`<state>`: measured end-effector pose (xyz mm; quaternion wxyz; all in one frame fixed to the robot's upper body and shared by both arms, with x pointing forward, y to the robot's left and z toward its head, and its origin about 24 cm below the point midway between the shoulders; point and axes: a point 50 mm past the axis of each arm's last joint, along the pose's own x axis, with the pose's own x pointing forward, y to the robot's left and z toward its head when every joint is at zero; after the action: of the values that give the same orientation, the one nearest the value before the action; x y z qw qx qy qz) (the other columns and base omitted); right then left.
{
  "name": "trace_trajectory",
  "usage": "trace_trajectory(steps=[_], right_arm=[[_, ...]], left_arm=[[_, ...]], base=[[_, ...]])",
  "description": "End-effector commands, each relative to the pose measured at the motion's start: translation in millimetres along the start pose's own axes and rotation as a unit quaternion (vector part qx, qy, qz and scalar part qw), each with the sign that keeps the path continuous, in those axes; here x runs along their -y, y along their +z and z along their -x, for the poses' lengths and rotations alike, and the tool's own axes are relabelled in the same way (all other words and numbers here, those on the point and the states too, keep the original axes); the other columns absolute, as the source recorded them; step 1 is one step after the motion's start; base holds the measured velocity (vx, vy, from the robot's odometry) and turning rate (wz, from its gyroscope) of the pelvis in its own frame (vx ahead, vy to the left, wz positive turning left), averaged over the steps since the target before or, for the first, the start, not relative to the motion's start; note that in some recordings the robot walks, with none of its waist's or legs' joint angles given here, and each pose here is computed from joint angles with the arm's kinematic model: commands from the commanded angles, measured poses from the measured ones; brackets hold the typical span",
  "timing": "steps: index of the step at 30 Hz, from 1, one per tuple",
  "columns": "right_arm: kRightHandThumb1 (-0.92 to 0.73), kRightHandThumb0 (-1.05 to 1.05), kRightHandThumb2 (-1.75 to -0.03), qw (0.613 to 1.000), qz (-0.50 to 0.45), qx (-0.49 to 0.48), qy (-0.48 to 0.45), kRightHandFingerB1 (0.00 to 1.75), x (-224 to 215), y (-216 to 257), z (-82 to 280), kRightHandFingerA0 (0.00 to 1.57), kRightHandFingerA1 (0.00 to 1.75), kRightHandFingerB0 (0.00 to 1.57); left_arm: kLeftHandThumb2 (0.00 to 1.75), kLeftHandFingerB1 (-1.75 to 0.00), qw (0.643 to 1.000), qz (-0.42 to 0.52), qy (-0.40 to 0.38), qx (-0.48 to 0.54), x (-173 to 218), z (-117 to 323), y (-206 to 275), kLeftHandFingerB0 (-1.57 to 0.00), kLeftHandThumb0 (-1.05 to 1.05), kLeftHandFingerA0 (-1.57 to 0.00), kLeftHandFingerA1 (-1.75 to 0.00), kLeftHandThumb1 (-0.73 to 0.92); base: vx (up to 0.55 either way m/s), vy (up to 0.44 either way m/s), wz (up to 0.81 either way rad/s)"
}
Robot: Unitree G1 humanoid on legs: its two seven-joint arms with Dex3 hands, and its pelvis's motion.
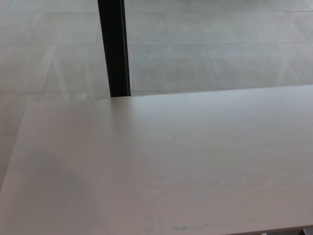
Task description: The robot uses its right hand to hold the eraser kept in the middle of the desk and use it to wipe the desk by swiping its surface twice
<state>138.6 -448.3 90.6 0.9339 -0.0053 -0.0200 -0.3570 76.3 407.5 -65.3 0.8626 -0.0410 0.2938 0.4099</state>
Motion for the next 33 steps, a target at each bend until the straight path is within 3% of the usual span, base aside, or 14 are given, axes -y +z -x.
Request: trace_trajectory(steps=[1, 5, 7, 8, 9, 10, 13, 15, 16, 25, 28, 31, 32, 33], right_arm=[[-0.78, -0.78, -0.63, 0.984, -0.044, -0.062, -0.164, 0.7, 57.0, -58.8, 57.8, 0.45, 0.86, 0.16], [-0.71, -0.71, -0.61, 0.975, 0.002, -0.137, -0.174, 0.66, 56.5, -92.0, 71.4, 0.41, 0.92, 0.23], [-0.62, -0.63, -0.59, 0.968, 0.023, -0.172, -0.181, 0.66, 57.7, -106.1, 79.0, 0.45, 0.92, 0.28], [-0.61, -0.57, -0.58, 0.967, 0.047, -0.182, -0.173, 0.69, 56.2, -109.7, 81.1, 0.57, 0.97, 0.29], [-0.54, -0.39, -0.56, 0.967, 0.061, -0.188, -0.161, 0.7, 52.1, -115.2, 86.2, 1.11, 0.92, 0.39], [-0.52, -0.36, -0.57, 0.965, 0.076, -0.194, -0.157, 0.66, 49.5, -118.9, 89.2, 1.36, 1.07, 0.47], [-0.53, -0.32, -0.56, 0.963, 0.088, -0.199, -0.161, 0.67, 45.1, -123.6, 91.4, 1.39, 1.08, 0.55], [-0.35, -0.26, -0.9, 0.96, 0.104, -0.208, -0.158, 0.73, 43.2, -127.3, 94.0, 1.41, 1.24, 0.56], [-0.52, -0.34, -0.57, 0.957, 0.113, -0.215, -0.159, 0.67, 43.4, -129.7, 96.5, 1.48, 1.05, 0.62], [-0.49, -0.39, -0.57, 0.945, 0.159, -0.246, -0.145, 0.63, 43.2, -141.4, 106.8, 1.56, 0.97, 0.75], [-0.49, -0.38, -0.56, 0.947, 0.159, -0.237, -0.149, 0.59, 40.5, -142.6, 107.4, 1.07, 0.76, 0.83], [-0.48, -0.34, -0.55, 0.95, 0.142, -0.236, -0.146, 0.61, 38.4, -143.3, 106.2, 1.16, 0.79, 0.87], [-0.32, -0.41, -0.77, 0.951, 0.148, -0.23, -0.141, 0.75, 38.2, -142.3, 106.6, 1.23, 0.95, 0.87], [-0.44, -0.33, -0.55, 0.954, 0.142, -0.226, -0.139, 0.62, 37.4, -142.0, 106.5, 1.35, 0.77, 0.92]], left_arm=[[0.67, -0.72, 1.0, 0.017, 0.015, 0.006, -7.5, 1.7, -0.9, -0.42, -0.76, -0.44, -0.9, 0.87], [0.67, -0.71, 1.0, 0.005, 0.01, 0.015, -4.6, -0.6, 5.4, -0.41, -0.75, -0.44, -0.89, 0.88], [1.16, -0.72, 1.0, 0.004, 0.008, 0.016, -0.6, -1.5, 6.8, -0.43, -0.7, -0.51, -0.84, 0.7], [1.01, -0.77, 1.0, 0.006, 0.006, 0.015, -0.7, -1.6, 6.8, -0.49, -0.78, -0.49, -0.89, 0.64], [0.64, -0.74, 1.0, 0.007, 0.001, 0.014, -0.4, -2.1, 6.7, -0.44, -0.7, -0.45, -0.95, 0.82], [0.63, -0.75, 1.0, 0.007, -0.002, 0.015, -0.3, -2.1, 6.4, -0.43, -0.7, -0.48, -0.96, 0.79], [0.62, -0.75, 1.0, -0.005, 0.002, 0.014, 0.8, -2.4, 5.8, -0.46, -0.68, -0.47, -0.92, 0.75], [0.61, -0.75, 1.0, -0.007, 0.002, 0.01, 1.7, -2.1, 3.5, -0.51, -0.65, -0.53, -0.94, 0.71], [0.6, -0.77, 1.0, -0.005, 0.002, 0.005, 1.9, -1.7, 1.1, -0.55, -0.66, -0.55, -0.97, 0.66], [0.64, -0.79, 0.999, -0.034, 0.02, -0.002, 3.9, -0.8, -2.7, -0.66, -0.51, -0.55, -1.03, 0.59], [0.66, -0.8, 0.999, -0.032, 0.028, 0.006, 1.9, -0.6, -0.7, -0.68, -0.5, -0.56, -1.05, 0.6], [0.65, -0.77, 0.998, -0.053, 0.033, 0.017, 1.1, -0.5, 2.4, -0.67, -0.5, -0.56, -0.99, 0.59], [0.64, -0.76, 0.998, -0.054, 0.035, 0.021, 1.8, -0.5, 3.3, -0.68, -0.51, -0.56, -0.97, 0.58], [0.64, -0.74, 0.997, -0.061, 0.038, 0.023, 1.8, -0.5, 3.7, -0.65, -0.51, -0.56, -0.95, 0.57]], base=[[0.0, 0.0, 0.0], [-0.01, -0.003, -0.02], [0.0, 0.0, 0.0], [0.0, 0.0, 0.0], [0.0, 0.0, 0.0], [0.0, 0.0, 0.0], [0.0, 0.0, 0.0], [0.0, 0.0, 0.0], [0.0, 0.0, 0.0], [0.0, 0.0, 0.0], [0.0, 0.0, 0.0], [0.0, 0.0, 0.0], [0.0, 0.0, 0.0], [0.0, 0.0, 0.0]])
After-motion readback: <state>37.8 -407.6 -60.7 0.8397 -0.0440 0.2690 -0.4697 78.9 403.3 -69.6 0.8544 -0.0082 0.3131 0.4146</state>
